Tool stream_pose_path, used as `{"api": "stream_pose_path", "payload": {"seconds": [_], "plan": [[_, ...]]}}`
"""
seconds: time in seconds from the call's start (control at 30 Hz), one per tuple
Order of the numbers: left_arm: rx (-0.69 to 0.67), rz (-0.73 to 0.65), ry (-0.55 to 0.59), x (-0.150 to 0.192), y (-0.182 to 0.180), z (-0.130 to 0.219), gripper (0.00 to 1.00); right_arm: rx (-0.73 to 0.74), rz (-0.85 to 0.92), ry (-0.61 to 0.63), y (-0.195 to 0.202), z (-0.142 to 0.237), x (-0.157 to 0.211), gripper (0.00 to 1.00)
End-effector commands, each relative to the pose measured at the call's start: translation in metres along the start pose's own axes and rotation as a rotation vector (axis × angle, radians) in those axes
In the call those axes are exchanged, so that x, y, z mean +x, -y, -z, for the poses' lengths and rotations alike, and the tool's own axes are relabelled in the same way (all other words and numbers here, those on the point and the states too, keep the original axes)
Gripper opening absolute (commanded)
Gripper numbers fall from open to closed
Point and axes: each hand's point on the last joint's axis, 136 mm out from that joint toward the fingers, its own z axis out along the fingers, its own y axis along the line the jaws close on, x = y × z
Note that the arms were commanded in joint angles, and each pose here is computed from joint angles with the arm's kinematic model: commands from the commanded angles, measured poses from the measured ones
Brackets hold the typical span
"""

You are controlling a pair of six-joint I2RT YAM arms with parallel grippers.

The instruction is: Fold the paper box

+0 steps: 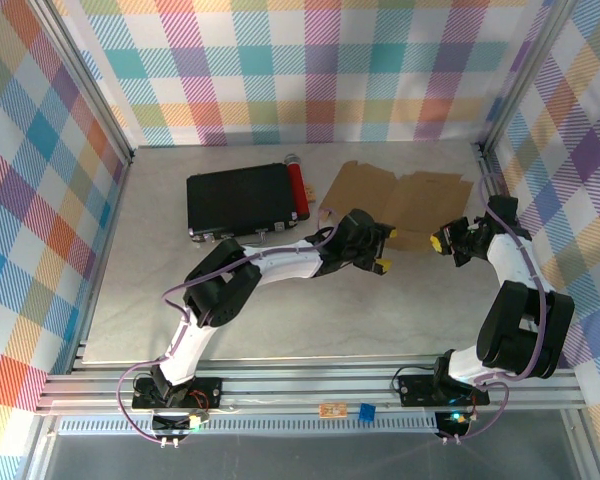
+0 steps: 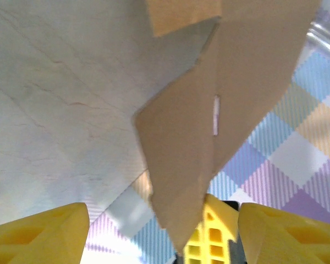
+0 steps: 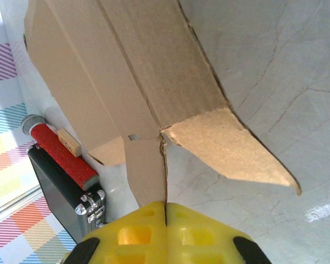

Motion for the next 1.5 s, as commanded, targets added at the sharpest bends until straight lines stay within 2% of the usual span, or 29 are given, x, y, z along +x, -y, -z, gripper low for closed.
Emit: {"api": "stream_pose_path", "payload": {"seconds": [0.0, 0.13, 0.33, 0.4, 0.47, 0.5, 0.53, 0.57, 0.63, 0.7, 0.83, 0.93, 1.03, 1.17, 1.3, 1.47], "plan": [[0.145, 0.013, 0.01, 0.005, 0.028, -0.012, 0.7, 0.004, -0.043, -0.039, -0.005, 0.002, 0.007, 0.0], [0.211, -0.019, 0.013, 0.007, 0.046, -0.021, 0.64, 0.016, -0.071, -0.049, -0.004, 0.003, 0.012, 0.0], [0.256, -0.036, 0.004, 0.01, 0.057, -0.025, 0.44, 0.033, -0.091, -0.043, -0.011, 0.01, 0.013, 0.0], [0.268, -0.043, -0.001, 0.011, 0.06, -0.026, 0.3, 0.033, -0.099, -0.035, -0.017, 0.014, 0.013, 0.0], [0.278, -0.039, -0.011, 0.013, 0.062, -0.027, 0.07, 0.04, -0.102, -0.02, -0.023, 0.019, 0.012, 0.0], [0.277, -0.036, -0.016, 0.013, 0.063, -0.027, 0.0, 0.041, -0.102, -0.01, -0.027, 0.023, 0.012, 0.0], [0.28, -0.043, -0.019, 0.014, 0.067, -0.025, 0.0, 0.044, -0.093, 0.009, -0.033, 0.028, 0.01, 0.0], [0.29, -0.059, -0.016, 0.015, 0.073, -0.02, 0.0, 0.048, -0.077, 0.037, -0.039, 0.035, 0.008, 0.06], [0.31, -0.089, -0.004, 0.016, 0.089, -0.006, 0.0, 0.012, -0.004, 0.134, -0.062, 0.059, 0.002, 0.36], [0.351, -0.107, -0.008, 0.018, 0.11, 0.009, 0.0, -0.024, 0.053, 0.23, -0.088, 0.088, -0.002, 0.53], [0.427, -0.143, -0.029, 0.027, 0.149, 0.039, 0.0, -0.015, 0.1, 0.381, -0.121, 0.144, -0.01, 0.7], [0.455, -0.172, -0.048, 0.035, 0.17, 0.059, 0.0, 0.013, 0.101, 0.482, -0.124, 0.168, -0.021, 0.77], [0.461, -0.181, -0.063, 0.04, 0.178, 0.071, 0.0, 0.003, 0.06, 0.497, -0.112, 0.169, -0.035, 0.79], [0.479, -0.174, -0.086, 0.044, 0.182, 0.082, 0.0, -0.118, 0.019, 0.373, -0.114, 0.145, -0.047, 0.76], [0.487, -0.177, -0.082, 0.041, 0.186, 0.092, 0.0, -0.149, -0.063, 0.257, -0.11, 0.121, -0.042, 0.75], [0.492, -0.184, -0.089, 0.04, 0.189, 0.1, 0.0, -0.188, -0.131, 0.215, -0.094, 0.104, -0.039, 0.72]]}}
